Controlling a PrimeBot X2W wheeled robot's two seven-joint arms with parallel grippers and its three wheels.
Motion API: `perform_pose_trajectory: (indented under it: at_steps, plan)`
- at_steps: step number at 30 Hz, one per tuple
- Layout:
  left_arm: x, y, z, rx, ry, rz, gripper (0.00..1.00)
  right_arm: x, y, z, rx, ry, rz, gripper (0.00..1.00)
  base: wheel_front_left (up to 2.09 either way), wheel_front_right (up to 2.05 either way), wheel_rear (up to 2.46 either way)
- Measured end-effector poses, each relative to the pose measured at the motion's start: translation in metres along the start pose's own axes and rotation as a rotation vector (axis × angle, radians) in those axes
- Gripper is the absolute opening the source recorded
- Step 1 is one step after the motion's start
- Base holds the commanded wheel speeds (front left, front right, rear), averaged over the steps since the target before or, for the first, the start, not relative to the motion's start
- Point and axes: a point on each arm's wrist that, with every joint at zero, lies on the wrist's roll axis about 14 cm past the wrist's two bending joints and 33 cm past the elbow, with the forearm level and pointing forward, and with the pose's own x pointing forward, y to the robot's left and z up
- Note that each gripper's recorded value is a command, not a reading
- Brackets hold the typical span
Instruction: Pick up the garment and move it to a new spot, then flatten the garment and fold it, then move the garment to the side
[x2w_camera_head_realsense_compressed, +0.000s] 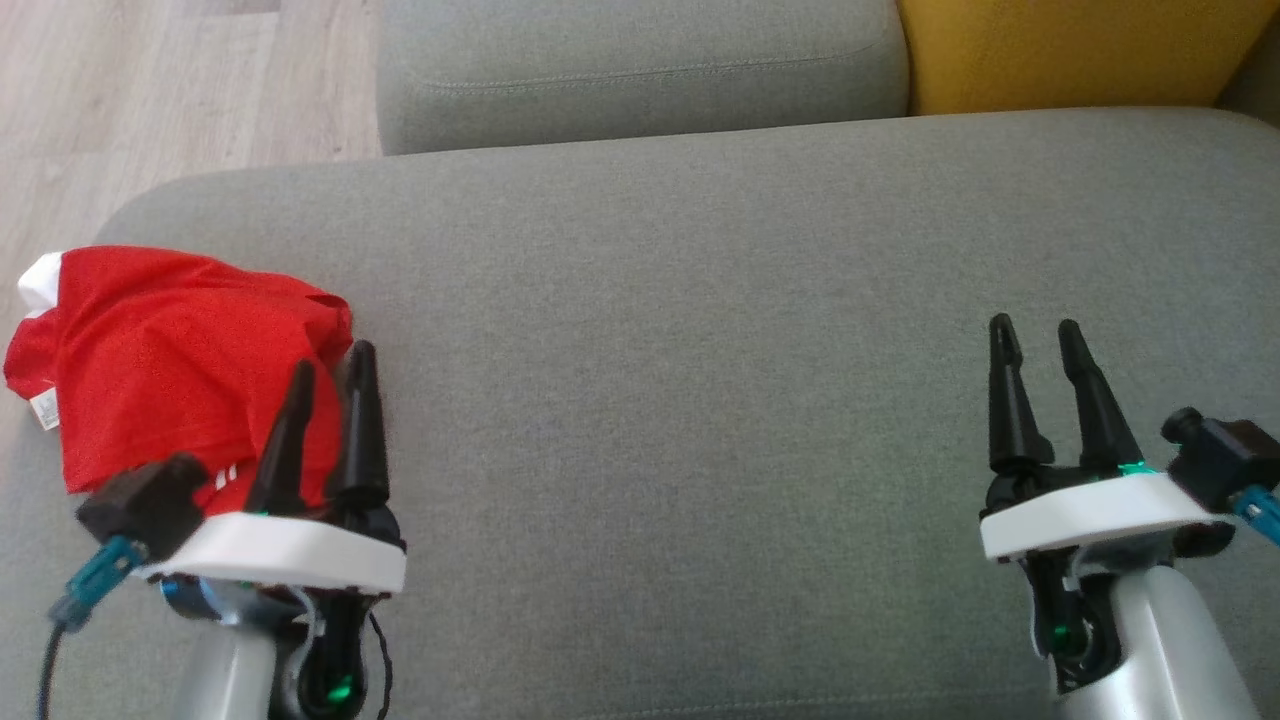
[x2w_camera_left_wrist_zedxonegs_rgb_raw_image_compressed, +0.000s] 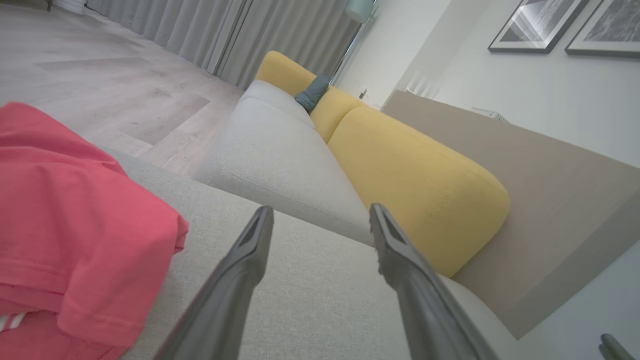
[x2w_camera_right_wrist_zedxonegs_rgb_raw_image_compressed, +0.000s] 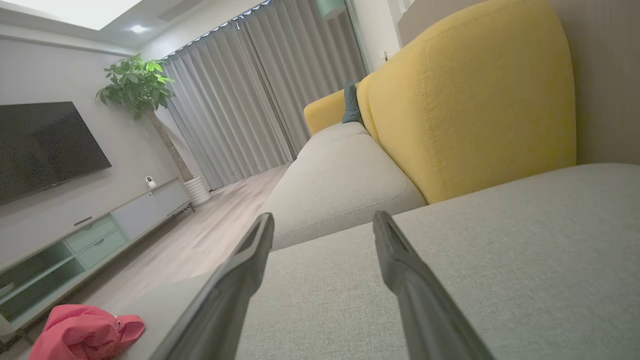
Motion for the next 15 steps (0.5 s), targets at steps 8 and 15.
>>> perform_pose_trajectory:
  at_steps: [8, 15]
  plan:
    - [0.003, -0.017, -0.01, 0.201, 0.03, -0.065, 1.0, 0.0, 0.012, -0.001, -0.135, -0.004, 0.044, 1.0, 0.0, 0.0, 0.0]
    - [0.0, -0.027, -0.02, 0.344, 0.048, -0.106, 1.0, -0.002, 0.017, -0.004, -0.215, -0.005, 0.067, 1.0, 0.0, 0.0, 0.0]
